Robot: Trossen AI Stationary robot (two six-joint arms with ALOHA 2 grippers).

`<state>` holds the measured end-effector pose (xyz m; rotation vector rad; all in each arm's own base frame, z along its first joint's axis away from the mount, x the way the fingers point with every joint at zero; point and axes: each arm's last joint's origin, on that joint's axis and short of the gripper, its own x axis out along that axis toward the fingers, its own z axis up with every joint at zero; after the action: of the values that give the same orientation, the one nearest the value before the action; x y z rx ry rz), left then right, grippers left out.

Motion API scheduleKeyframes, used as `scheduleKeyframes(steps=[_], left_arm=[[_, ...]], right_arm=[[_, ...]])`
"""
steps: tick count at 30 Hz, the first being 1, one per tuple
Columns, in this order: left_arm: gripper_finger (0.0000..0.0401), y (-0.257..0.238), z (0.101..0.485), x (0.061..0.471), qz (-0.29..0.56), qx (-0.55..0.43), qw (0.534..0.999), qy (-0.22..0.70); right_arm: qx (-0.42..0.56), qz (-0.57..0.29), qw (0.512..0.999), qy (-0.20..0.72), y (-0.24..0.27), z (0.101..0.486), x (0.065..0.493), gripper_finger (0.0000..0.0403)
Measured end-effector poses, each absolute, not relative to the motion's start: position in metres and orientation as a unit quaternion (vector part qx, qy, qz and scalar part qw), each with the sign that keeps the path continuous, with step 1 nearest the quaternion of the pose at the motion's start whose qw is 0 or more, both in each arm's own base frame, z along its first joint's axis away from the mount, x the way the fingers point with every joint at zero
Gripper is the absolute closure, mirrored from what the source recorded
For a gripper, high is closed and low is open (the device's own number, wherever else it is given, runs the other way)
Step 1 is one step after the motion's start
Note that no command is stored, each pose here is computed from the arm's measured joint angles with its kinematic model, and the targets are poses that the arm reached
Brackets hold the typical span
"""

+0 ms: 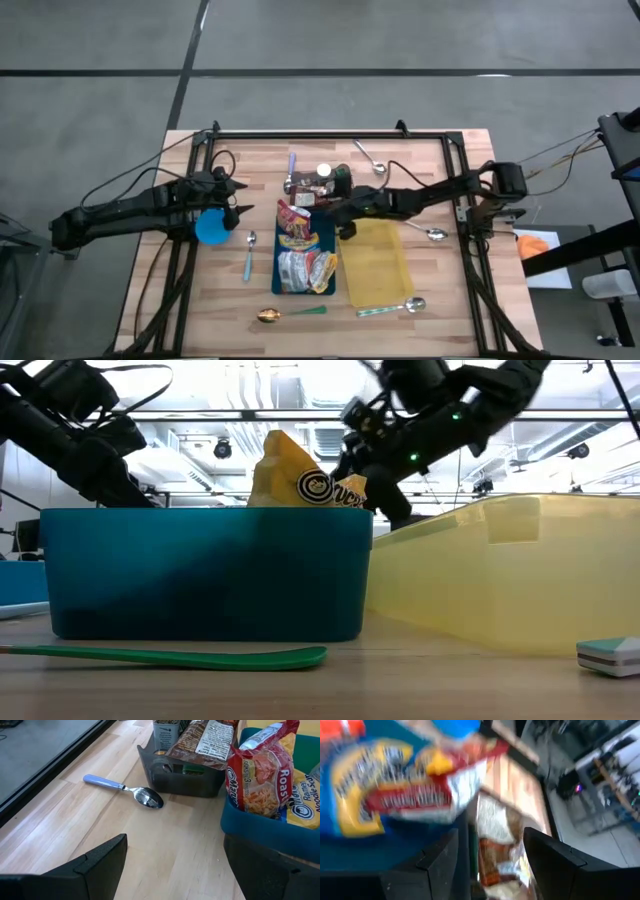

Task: Pick & Place Food Item
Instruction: Adjust the orange spice bag

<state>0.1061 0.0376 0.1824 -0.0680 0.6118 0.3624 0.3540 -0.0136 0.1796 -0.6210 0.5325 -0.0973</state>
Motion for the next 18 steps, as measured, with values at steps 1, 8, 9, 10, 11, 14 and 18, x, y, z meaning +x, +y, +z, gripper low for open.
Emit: scheduleKeyframes(steps=[1,8,9,10,11,14,18], left_arm=[[0.0065,0.038,0.182,0.106,0.177,-0.033,0.937,0.300],[0.0065,0.038,0.182,0.106,0.177,-0.034,0.936,0.301],[0.0065,0.038,0.182,0.106,0.177,-0.034,0.936,0.301],[0.0065,0.038,0.182,0.106,0.177,-0.034,0.936,0.301],[0.0065,0.038,0.182,0.106,0.177,-0.033,0.936,0.301],[0.0065,0.038,0.182,0.106,0.177,-0.033,0.936,0.301],[0.0065,0.038,0.182,0.106,0.177,-0.034,0.936,0.302]], right_arm=[[-0.304,-0.048,0.910,0.278,-0.014,0.179,0.357,0.0179],[-0.317,-0.064,0.877,0.356,-0.017,0.190,0.377,0.0179],[-0.318,-0.066,0.873,0.365,-0.018,0.190,0.379,0.0179],[-0.318,-0.067,0.869,0.372,-0.020,0.189,0.382,0.0179],[-0.317,-0.068,0.868,0.377,-0.022,0.189,0.384,0.0179],[-0.315,-0.069,0.863,0.390,-0.026,0.187,0.388,0.0179],[-0.311,-0.078,0.862,0.394,-0.034,0.184,0.394,0.0179]])
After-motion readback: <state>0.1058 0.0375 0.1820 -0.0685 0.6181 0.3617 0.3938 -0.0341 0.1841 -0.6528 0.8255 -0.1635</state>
